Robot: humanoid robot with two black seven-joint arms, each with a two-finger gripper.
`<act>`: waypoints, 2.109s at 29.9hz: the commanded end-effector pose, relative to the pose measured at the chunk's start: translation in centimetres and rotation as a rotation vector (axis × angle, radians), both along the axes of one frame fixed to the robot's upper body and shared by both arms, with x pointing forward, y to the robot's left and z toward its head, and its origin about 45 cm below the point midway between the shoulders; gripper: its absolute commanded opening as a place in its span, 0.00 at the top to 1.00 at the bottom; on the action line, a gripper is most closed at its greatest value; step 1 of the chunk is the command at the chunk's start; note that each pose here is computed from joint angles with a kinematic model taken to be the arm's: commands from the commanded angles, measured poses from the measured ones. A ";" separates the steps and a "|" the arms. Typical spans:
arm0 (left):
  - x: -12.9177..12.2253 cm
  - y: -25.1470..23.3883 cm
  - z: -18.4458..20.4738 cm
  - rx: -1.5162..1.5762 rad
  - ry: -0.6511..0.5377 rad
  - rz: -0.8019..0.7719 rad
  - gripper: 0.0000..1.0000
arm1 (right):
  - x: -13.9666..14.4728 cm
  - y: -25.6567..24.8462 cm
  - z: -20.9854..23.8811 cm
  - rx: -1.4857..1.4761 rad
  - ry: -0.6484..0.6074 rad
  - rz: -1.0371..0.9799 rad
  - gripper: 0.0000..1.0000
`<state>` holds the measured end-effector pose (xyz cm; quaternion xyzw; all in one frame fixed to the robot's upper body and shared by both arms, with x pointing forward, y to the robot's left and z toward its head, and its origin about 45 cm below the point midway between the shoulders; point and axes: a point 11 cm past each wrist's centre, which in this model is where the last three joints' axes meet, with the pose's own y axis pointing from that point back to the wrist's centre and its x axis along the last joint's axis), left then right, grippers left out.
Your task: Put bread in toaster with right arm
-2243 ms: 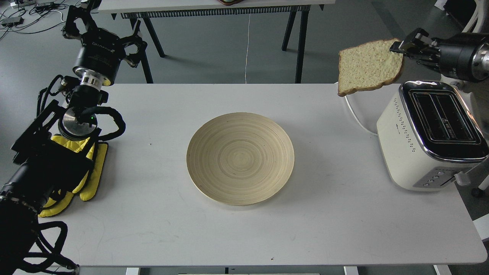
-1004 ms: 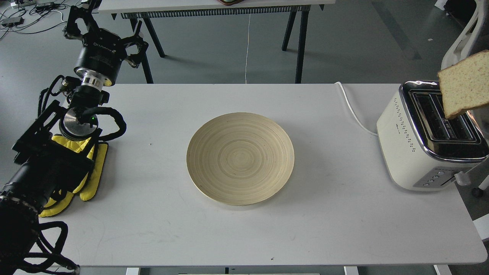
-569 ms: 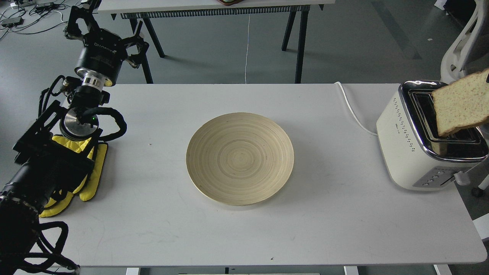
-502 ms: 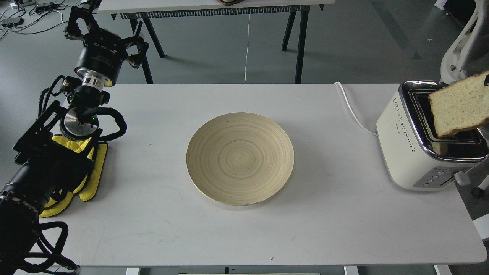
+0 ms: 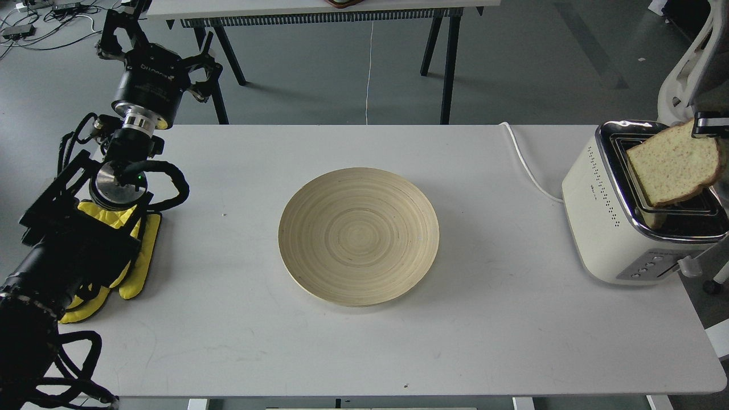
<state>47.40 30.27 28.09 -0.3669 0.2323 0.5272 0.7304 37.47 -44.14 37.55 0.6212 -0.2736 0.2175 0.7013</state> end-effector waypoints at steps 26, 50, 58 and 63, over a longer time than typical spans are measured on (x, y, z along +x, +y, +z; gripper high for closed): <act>-0.1 -0.2 -0.2 0.007 0.006 -0.008 0.00 | 7.5 10.3 7.6 1.158 -0.348 0.098 0.00; 0.0 -0.2 -0.4 0.009 0.018 0.001 0.00 | 12.1 11.5 -6.8 2.290 -0.426 -0.553 0.01; 0.0 -0.2 -0.4 0.008 0.019 0.001 0.00 | 11.6 13.4 -8.1 2.375 -0.360 -0.544 0.01; 0.0 -0.2 -0.4 0.008 0.019 0.001 0.00 | 11.7 13.0 -7.9 2.387 -0.378 -0.545 0.01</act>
